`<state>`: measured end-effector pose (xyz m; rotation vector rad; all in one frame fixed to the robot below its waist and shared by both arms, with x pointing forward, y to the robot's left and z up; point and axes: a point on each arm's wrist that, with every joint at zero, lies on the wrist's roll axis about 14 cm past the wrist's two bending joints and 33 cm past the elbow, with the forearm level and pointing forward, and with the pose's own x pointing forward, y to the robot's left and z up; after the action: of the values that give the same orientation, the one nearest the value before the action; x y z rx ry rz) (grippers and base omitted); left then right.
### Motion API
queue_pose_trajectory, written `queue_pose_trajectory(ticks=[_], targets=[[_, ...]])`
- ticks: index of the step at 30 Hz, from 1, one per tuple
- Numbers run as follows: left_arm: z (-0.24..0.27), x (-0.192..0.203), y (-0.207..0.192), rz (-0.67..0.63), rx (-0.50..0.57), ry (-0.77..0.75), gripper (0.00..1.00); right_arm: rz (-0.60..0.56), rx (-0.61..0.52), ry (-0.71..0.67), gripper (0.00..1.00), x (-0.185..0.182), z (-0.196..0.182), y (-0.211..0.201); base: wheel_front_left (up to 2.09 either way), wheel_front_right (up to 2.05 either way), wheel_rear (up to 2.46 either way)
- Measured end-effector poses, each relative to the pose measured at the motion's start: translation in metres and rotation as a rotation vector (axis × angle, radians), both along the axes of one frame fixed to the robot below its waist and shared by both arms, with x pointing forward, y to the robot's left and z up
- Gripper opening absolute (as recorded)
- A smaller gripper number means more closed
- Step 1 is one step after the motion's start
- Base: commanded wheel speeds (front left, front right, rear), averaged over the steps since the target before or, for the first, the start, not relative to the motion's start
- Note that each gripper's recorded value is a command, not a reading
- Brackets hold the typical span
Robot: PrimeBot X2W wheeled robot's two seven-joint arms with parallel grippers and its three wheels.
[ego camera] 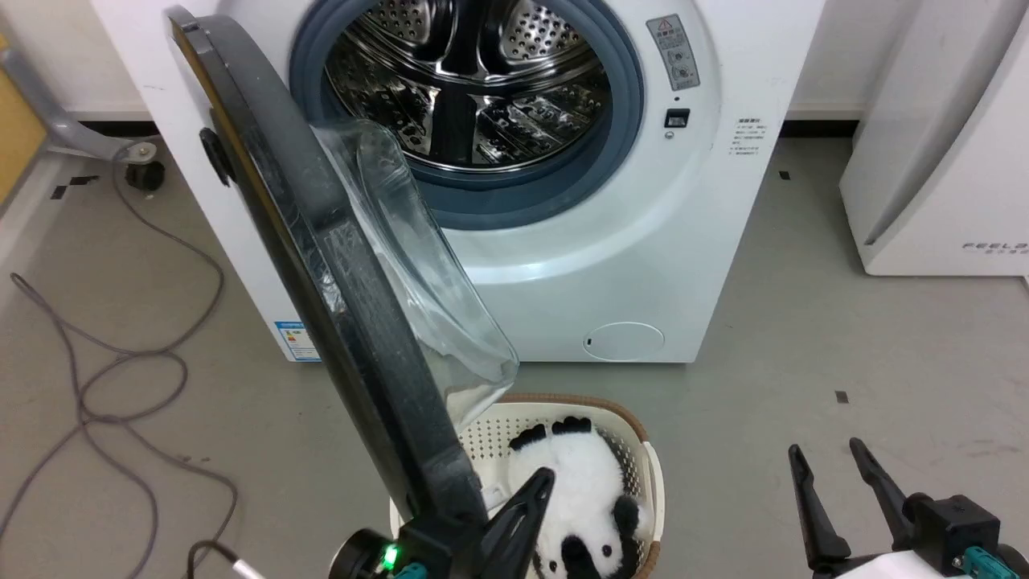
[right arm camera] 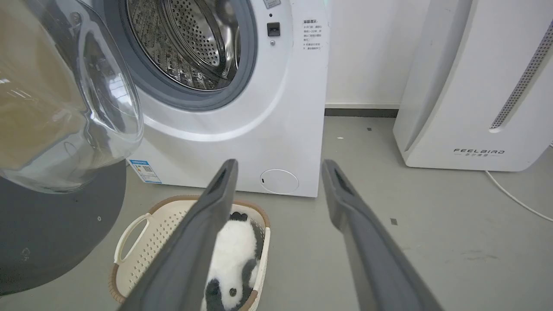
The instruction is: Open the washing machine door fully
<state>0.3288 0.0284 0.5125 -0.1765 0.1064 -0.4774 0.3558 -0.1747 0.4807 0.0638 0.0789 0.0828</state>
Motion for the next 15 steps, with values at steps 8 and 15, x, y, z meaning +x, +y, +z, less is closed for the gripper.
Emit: queue_pose_trajectory(ticks=[8,15], targets=[[0.001,-0.012,0.040,0.178,0.002,-0.012,0.00,0.026,0.000,0.020,1.00,0.001,-0.003,0.007,0.00,0.00,0.00],[0.008,-0.029,0.082,0.352,0.005,-0.047,0.00,0.083,-0.006,0.038,1.00,0.006,-0.006,0.025,0.00,0.00,0.00]])
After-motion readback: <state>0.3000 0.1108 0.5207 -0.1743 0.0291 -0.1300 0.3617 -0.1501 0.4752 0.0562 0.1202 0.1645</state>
